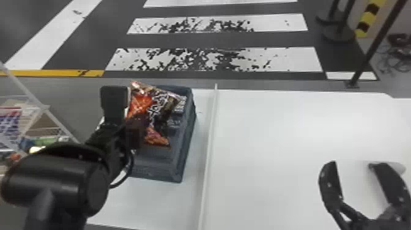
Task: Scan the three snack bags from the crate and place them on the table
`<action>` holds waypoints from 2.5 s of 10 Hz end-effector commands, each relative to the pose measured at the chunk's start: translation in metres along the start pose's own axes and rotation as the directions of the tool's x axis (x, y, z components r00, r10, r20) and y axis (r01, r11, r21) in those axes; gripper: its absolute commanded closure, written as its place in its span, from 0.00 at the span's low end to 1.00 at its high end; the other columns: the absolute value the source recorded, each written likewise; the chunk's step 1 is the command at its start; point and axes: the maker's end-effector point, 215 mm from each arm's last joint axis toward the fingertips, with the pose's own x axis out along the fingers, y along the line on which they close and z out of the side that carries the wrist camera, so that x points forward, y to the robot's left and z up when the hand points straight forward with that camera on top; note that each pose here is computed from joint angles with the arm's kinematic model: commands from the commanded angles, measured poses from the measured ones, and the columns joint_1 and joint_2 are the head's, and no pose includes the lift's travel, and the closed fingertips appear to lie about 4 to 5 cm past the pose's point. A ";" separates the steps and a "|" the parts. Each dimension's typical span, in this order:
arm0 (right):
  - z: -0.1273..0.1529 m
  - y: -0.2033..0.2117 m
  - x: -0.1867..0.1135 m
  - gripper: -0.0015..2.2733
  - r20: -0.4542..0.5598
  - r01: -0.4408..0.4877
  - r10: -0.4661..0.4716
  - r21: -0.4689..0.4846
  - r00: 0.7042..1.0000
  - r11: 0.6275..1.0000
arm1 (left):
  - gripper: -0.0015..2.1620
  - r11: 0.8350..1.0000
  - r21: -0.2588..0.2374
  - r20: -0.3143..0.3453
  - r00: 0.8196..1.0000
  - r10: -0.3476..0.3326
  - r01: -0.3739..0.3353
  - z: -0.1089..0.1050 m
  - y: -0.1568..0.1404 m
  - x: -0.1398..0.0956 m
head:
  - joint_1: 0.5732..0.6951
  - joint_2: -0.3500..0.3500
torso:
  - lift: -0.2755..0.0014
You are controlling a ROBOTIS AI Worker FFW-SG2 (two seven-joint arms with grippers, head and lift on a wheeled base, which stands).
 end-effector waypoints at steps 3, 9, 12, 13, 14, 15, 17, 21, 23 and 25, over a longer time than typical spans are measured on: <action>0.000 -0.003 0.004 0.05 -0.002 0.007 -0.007 0.000 1.000 1.000 | 0.97 0.999 0.016 0.030 0.999 -0.039 0.039 0.028 -0.012 -0.046 | 1.00 0.65 | 0.86; 0.008 -0.025 0.005 0.05 0.023 0.073 -0.072 -0.014 0.997 0.997 | 0.97 0.951 0.014 0.109 0.945 -0.307 0.308 0.055 -0.118 -0.114 | 1.00 0.44 | 0.86; 0.039 -0.034 0.010 0.05 0.084 0.088 -0.086 -0.021 0.993 0.996 | 0.97 0.868 0.014 -0.047 0.867 -0.496 0.497 -0.016 -0.209 -0.108 | 1.00 0.24 | 0.86; 0.050 -0.040 0.013 0.05 0.105 0.101 -0.098 -0.023 0.990 0.995 | 0.97 0.839 0.007 -0.078 0.837 -0.541 0.543 -0.037 -0.232 -0.104 | 1.00 0.16 | 0.86; 0.059 -0.045 0.014 0.05 0.121 0.113 -0.109 -0.025 0.987 0.993 | 0.97 0.816 -0.007 -0.106 0.811 -0.575 0.578 -0.055 -0.249 -0.100 | 1.00 0.12 | 0.86; 0.064 -0.046 0.015 0.05 0.132 0.115 -0.111 -0.024 0.985 0.993 | 0.97 0.786 -0.020 -0.134 0.778 -0.614 0.617 -0.074 -0.271 -0.099 | 1.00 0.05 | 0.86; 0.067 -0.043 0.011 0.05 0.140 0.116 -0.113 -0.011 0.984 0.993 | 0.97 0.689 -0.049 -0.093 0.683 -0.724 0.724 -0.089 -0.329 -0.103 | 1.00 0.00 | 0.86; 0.080 -0.044 0.002 0.05 0.171 0.119 -0.119 0.007 0.978 0.993 | 0.97 0.565 0.005 -0.029 0.564 -0.825 0.825 -0.093 -0.444 -0.095 | 1.00 0.00 | 0.86; 0.082 -0.050 0.001 0.05 0.178 0.129 -0.128 0.010 0.976 0.992 | 0.97 0.534 0.030 -0.087 0.534 -0.841 0.845 -0.129 -0.477 -0.096 | 1.00 0.00 | 0.86; 0.084 -0.052 -0.002 0.05 0.188 0.131 -0.131 0.011 0.973 0.991 | 0.97 0.558 0.084 -0.124 0.564 -0.816 0.826 -0.158 -0.484 -0.091 | 1.00 0.00 | 0.86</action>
